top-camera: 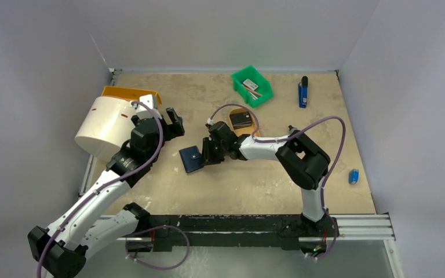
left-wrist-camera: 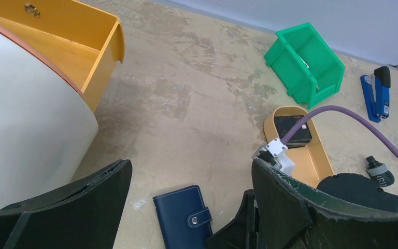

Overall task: Put the credit cards into the card holder
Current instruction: Move the card holder to the center of the board.

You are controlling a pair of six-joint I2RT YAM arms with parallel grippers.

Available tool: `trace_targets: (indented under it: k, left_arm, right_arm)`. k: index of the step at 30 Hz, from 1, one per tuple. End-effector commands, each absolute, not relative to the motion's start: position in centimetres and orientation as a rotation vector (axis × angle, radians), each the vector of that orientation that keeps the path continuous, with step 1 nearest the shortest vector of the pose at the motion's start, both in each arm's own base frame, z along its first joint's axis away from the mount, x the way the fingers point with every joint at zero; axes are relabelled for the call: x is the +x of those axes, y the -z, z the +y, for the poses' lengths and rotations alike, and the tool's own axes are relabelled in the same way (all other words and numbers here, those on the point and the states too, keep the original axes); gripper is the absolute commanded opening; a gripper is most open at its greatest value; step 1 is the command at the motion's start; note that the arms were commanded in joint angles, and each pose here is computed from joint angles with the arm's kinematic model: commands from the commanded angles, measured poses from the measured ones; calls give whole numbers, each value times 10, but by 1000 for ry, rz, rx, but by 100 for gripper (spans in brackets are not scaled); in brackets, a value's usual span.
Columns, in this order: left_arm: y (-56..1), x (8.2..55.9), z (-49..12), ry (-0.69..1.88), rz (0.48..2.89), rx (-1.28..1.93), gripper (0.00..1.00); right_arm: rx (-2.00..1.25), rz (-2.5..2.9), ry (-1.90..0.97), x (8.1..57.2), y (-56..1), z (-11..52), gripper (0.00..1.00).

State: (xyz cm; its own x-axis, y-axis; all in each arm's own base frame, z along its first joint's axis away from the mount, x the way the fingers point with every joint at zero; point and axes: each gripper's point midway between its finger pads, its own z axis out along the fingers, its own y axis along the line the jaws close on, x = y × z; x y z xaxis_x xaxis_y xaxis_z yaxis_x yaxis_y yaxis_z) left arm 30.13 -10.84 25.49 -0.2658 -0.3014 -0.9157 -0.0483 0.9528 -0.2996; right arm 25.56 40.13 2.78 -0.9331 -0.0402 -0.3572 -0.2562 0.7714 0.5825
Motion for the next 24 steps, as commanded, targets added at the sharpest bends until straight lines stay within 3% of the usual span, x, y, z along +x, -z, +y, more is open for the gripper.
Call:
trace_targets:
  k: [1, 6, 15, 24]
  left_arm:
    - [-271, 302, -111, 287, 1786, -271, 85]
    - [-270, 302, -111, 288, 1788, -271, 85]
    - [-252, 298, -150, 405, 1885, -149, 81]
    - [-170, 258, -207, 688, 2078, -227, 79]
  right_arm:
    - [-205, 2639, -968, 254, -26, 401, 24]
    - [-182, 2641, -960, 251, -24, 394, 0]
    - [-122, 2604, -891, 235, -37, 351, 0]
    - [-118, 2615, -766, 193, -39, 280, 0]
